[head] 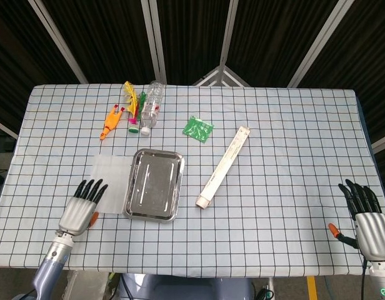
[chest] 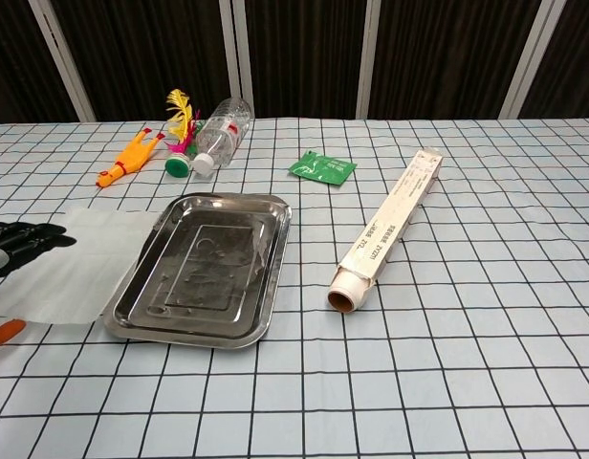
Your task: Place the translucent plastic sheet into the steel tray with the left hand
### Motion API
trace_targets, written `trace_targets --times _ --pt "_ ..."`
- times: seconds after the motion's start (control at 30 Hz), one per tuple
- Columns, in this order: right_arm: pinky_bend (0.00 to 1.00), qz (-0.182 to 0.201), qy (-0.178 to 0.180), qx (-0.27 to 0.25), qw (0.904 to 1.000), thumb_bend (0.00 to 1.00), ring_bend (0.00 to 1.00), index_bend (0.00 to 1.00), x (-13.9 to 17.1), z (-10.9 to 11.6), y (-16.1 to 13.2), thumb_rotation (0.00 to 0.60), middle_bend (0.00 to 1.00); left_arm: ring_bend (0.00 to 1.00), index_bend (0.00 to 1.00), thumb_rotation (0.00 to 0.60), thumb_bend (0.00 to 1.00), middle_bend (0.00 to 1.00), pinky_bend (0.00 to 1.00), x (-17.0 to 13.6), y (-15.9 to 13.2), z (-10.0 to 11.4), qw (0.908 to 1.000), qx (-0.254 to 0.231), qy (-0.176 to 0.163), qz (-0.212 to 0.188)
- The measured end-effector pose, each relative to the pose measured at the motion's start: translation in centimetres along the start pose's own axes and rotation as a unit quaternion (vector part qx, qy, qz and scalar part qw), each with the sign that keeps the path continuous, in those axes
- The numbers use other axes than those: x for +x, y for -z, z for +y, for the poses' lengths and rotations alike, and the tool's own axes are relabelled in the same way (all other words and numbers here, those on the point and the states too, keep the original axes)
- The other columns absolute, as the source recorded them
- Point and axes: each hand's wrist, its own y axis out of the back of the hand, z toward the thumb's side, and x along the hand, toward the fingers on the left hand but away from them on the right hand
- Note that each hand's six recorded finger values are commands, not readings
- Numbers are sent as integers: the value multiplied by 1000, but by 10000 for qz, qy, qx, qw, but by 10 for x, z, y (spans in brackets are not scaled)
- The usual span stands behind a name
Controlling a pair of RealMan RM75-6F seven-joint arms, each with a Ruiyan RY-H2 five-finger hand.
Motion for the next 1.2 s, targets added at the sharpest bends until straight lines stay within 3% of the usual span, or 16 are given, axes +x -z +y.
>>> trace_targets --times 0.5,0.73,0.87,1.2 --pt "40 5 3 -5 10000 289 0 0 0 1 0 600 0 0 8 600 510 0 0 22 5 -3 9997 171 -52 185" --pt "40 13 -4 -7 10000 290 0 0 1 0 0 600 0 0 177 600 505 0 0 32 13 -2 9990 240 -137 362" --pt "41 22 -3 -9 10000 290 0 0 1 0 -1 600 0 0 211 600 457 0 0 39 17 1 9984 267 -224 455" --pt "40 20 -8 -9 10000 289 0 0 1 0 0 600 0 0 363 600 455 0 0 47 19 5 9977 296 -332 521"
